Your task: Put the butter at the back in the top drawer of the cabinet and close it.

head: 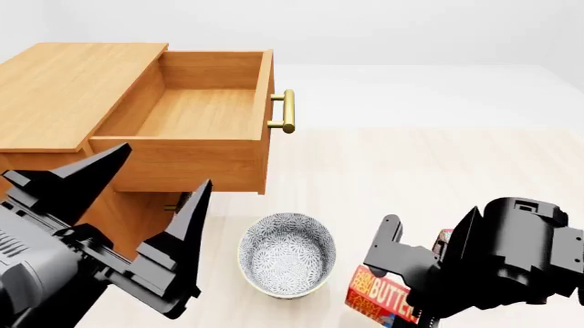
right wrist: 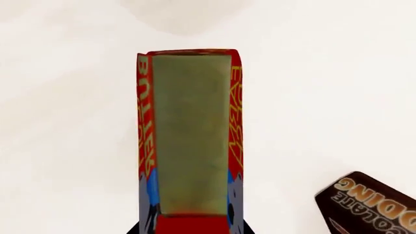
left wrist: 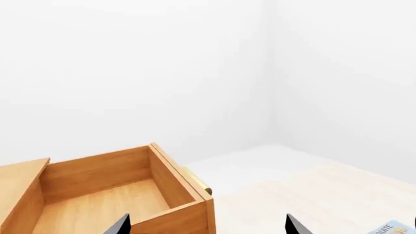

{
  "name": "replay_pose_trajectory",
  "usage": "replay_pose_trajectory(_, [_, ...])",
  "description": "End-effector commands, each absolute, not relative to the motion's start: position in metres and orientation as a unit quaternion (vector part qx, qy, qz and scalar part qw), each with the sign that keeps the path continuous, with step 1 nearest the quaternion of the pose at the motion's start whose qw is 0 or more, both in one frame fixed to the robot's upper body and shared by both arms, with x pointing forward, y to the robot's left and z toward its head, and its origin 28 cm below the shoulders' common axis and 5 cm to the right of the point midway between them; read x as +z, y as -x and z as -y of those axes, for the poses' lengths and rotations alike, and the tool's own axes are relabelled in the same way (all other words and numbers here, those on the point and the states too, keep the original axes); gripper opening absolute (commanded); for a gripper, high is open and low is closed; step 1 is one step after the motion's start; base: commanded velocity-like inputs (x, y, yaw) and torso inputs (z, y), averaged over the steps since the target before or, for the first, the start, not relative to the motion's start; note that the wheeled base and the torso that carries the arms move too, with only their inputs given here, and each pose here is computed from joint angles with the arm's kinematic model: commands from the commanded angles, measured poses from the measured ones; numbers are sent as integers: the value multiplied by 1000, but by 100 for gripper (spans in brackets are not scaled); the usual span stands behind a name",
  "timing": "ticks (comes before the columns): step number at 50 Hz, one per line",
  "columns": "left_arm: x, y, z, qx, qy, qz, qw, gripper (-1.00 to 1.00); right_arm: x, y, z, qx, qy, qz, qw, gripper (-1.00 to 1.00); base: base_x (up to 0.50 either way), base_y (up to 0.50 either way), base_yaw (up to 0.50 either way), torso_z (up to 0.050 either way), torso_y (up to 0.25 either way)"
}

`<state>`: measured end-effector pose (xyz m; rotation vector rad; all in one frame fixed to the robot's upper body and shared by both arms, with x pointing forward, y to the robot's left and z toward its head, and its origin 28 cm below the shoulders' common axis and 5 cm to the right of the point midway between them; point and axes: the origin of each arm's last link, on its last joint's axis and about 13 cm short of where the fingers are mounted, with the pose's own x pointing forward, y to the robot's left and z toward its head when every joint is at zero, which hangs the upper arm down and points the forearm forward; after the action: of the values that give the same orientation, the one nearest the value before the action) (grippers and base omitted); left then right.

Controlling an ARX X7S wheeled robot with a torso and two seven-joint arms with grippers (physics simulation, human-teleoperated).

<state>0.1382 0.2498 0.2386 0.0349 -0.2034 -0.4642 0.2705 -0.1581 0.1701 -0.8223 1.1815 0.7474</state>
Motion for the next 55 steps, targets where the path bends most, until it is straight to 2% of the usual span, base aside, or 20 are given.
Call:
replay_pose_trajectory(1, [245, -137, -252, -258, -17, 85, 962, 100, 199, -260, 160, 324, 389, -502, 701, -100, 0, 0, 0, 0, 0])
replay_pose_trajectory(16, [272, -154, -267, -407, 8, -1, 914, 100, 231, -245, 164, 324, 410, -478, 706, -100, 0, 0, 0, 0, 1])
replay_pose_trajectory(22, [287, -169, -274, -444, -22, -35, 895, 100, 244, -243, 166, 323, 416, -468, 710, -100, 0, 0, 0, 3, 0])
replay_pose_trajectory(33, [301, -196, -279, -469, -66, -75, 878, 100, 270, -238, 165, 324, 437, -447, 710, -100, 0, 0, 0, 0, 1])
replay_pose_trajectory(44, [308, -207, -279, -494, -91, -94, 859, 100, 292, -238, 164, 348, 449, -412, 713, -100, 0, 0, 0, 0, 1])
replay_pose_trajectory(55, [307, -215, -278, -543, -130, -137, 818, 100, 303, -235, 159, 359, 466, -392, 707, -100, 0, 0, 0, 0, 1])
